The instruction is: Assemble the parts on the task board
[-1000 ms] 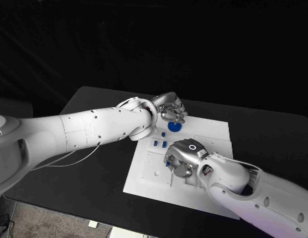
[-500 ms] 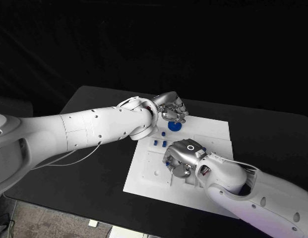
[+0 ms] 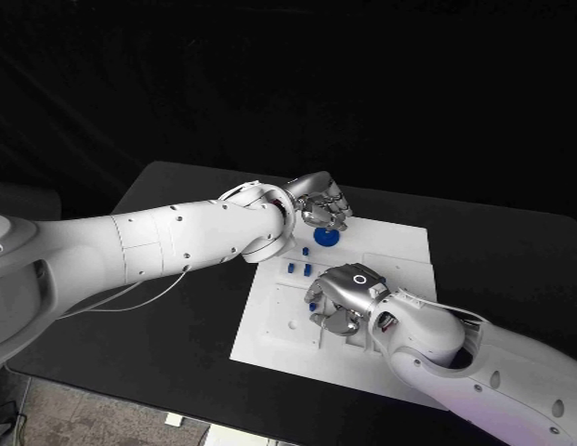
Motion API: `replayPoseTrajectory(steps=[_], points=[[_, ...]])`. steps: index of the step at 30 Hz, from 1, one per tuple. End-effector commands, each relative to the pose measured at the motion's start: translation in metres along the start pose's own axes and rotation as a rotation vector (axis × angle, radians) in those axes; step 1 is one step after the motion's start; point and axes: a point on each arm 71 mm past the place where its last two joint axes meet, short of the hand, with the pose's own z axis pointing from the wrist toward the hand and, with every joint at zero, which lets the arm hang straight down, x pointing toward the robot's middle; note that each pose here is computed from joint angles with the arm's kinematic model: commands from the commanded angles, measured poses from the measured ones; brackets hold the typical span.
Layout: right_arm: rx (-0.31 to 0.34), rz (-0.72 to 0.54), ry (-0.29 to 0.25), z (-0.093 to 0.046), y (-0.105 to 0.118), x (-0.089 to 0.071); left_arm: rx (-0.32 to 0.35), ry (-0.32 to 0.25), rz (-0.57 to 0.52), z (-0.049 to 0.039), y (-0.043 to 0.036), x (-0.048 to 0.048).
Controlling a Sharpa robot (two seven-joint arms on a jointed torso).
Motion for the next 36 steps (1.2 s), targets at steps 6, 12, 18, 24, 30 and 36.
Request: replayPoseTrajectory(steps=[6, 12, 18, 24, 30, 36], points=[[-0.001, 0.045, -0.091, -0.011, -0.001, -0.011, 0.011, -0.002, -0.013, -0.0004, -0.0007, -0.0015], [0.013, 0.067, -0.144, -0.02, -0.008, -0.028, 0.01, -0.004, -0.015, -0.0007, 0.0003, -0.0022], [0.052, 0.091, -0.18, -0.033, -0.025, -0.052, 0.007, -0.006, -0.015, -0.0014, 0.0022, -0.0034], [0.121, 0.081, -0.168, -0.047, -0.052, -0.066, 0.002, -0.009, -0.014, -0.0023, 0.0045, -0.0049], [0.197, 0.06, -0.134, -0.057, -0.079, -0.067, -0.002, -0.012, -0.013, -0.0026, 0.0065, -0.0062], [0.254, 0.036, -0.067, -0.06, -0.096, -0.061, -0.002, -0.012, -0.012, -0.0026, 0.0072, -0.0066]])
